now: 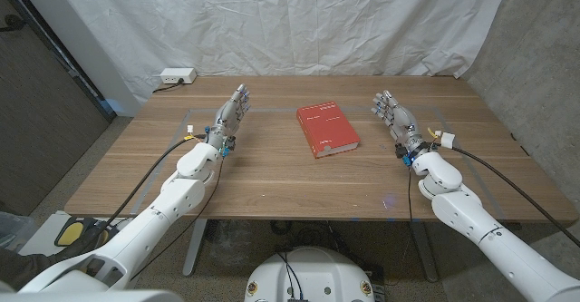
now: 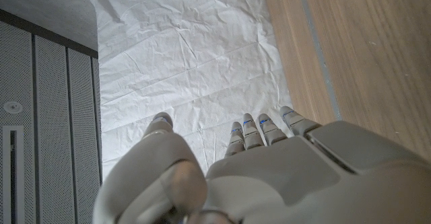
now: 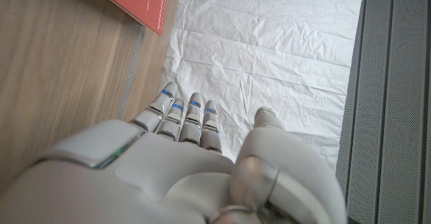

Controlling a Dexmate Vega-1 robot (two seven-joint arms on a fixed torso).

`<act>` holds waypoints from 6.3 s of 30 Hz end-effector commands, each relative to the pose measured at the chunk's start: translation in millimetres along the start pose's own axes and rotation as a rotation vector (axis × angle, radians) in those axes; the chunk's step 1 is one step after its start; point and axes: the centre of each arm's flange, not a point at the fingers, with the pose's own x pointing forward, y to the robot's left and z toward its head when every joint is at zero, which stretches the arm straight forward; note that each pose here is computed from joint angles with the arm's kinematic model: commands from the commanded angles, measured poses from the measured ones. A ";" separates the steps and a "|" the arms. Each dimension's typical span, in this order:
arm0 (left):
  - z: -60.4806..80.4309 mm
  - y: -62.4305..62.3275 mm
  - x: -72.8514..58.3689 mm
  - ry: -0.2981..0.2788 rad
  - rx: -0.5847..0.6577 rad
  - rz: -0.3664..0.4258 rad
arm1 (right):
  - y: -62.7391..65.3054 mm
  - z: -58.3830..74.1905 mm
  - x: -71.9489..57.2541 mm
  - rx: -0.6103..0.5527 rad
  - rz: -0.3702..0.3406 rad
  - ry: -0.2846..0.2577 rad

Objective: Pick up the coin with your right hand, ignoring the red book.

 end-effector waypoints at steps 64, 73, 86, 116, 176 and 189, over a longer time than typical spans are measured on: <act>4.1 -12.2 7.5 0.014 0.041 -0.009 | 24.3 6.1 -60.0 -0.097 0.046 -0.037; 5.4 -12.9 4.5 0.019 0.044 0.006 | 30.7 8.3 -65.0 -0.092 0.061 -0.054; 4.4 -7.9 2.5 0.011 0.039 -0.009 | 41.9 9.0 -71.5 -0.090 0.079 -0.063; 8.7 -3.4 -7.8 0.019 0.047 -0.015 | 59.1 5.6 -84.5 -0.077 0.103 -0.063; 12.4 -6.7 3.7 0.010 0.048 -0.025 | 84.2 12.9 -103.8 -0.320 0.044 -0.097; 14.1 -4.2 -6.2 0.006 0.049 -0.013 | 92.0 14.6 -106.1 -0.431 0.017 -0.120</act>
